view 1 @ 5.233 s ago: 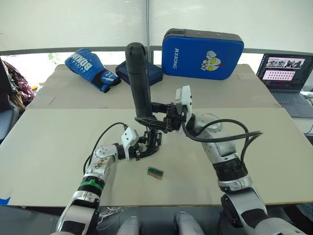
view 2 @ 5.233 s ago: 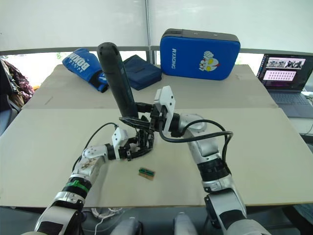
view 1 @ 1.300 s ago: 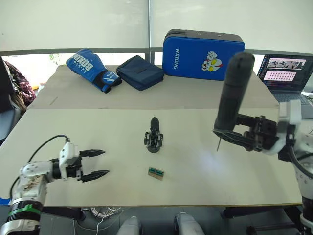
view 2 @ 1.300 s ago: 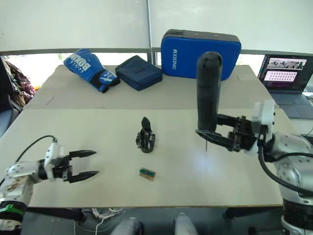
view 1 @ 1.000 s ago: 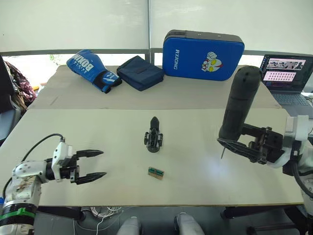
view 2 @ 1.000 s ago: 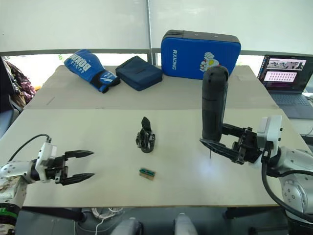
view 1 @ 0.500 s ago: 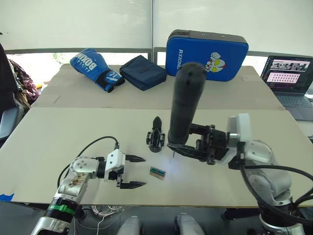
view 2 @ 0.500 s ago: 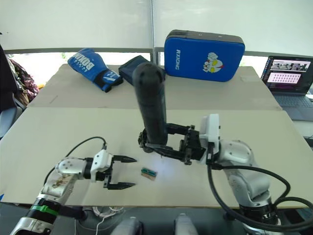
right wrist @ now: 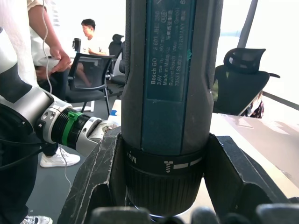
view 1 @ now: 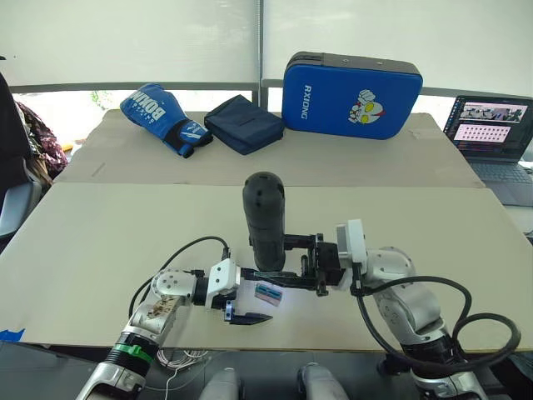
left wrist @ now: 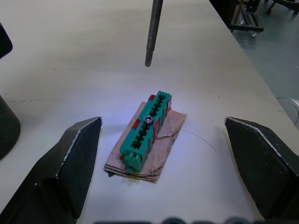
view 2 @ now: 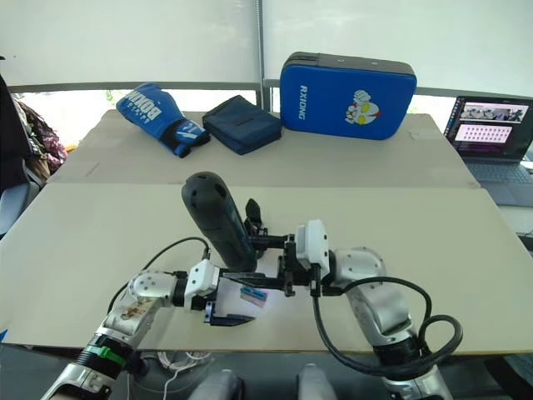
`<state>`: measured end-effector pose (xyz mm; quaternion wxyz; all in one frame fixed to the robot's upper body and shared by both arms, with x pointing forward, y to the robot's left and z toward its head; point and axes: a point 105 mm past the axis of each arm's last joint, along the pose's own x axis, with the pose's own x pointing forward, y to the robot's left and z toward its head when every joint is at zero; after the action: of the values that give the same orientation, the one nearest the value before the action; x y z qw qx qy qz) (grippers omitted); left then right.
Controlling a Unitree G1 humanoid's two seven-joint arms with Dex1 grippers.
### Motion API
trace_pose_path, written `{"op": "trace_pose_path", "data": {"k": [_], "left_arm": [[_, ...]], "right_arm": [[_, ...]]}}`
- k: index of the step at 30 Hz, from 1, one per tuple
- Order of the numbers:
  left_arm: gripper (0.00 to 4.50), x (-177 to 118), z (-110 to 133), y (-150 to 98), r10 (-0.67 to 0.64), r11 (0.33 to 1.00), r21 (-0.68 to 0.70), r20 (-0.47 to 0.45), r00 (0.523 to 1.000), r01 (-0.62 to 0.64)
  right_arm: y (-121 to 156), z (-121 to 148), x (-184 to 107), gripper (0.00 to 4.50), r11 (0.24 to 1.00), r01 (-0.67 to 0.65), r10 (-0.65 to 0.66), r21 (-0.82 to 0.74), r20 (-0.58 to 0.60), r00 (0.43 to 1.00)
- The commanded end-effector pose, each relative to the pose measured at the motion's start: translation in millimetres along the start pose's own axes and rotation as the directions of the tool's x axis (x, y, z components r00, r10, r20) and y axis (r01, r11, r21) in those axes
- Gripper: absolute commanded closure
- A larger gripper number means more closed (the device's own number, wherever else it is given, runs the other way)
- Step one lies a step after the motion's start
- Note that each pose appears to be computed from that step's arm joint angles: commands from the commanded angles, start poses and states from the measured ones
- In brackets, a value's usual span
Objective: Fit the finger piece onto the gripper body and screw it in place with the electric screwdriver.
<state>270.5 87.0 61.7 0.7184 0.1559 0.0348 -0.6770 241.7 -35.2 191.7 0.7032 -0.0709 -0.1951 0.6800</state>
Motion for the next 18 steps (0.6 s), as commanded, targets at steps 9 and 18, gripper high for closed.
{"op": "trace_pose_path", "data": {"k": [9, 18], "left_arm": [[0.05, -1, -14, 0, 0.013, 0.999, -0.042, -0.028, 1.0, -0.014], [0.05, -2, -17, -3, 0.007, 0.998, -0.06, -0.031, 1.0, -0.009]], "right_arm": [[-3, 8, 10, 2.57, 0.999, -0.007, 0.009, -0.033, 0.064, 0.998], [-7, 3, 8, 2.57, 1.0, 0.014, -0.013, -0.02, 0.059, 0.998]]}}
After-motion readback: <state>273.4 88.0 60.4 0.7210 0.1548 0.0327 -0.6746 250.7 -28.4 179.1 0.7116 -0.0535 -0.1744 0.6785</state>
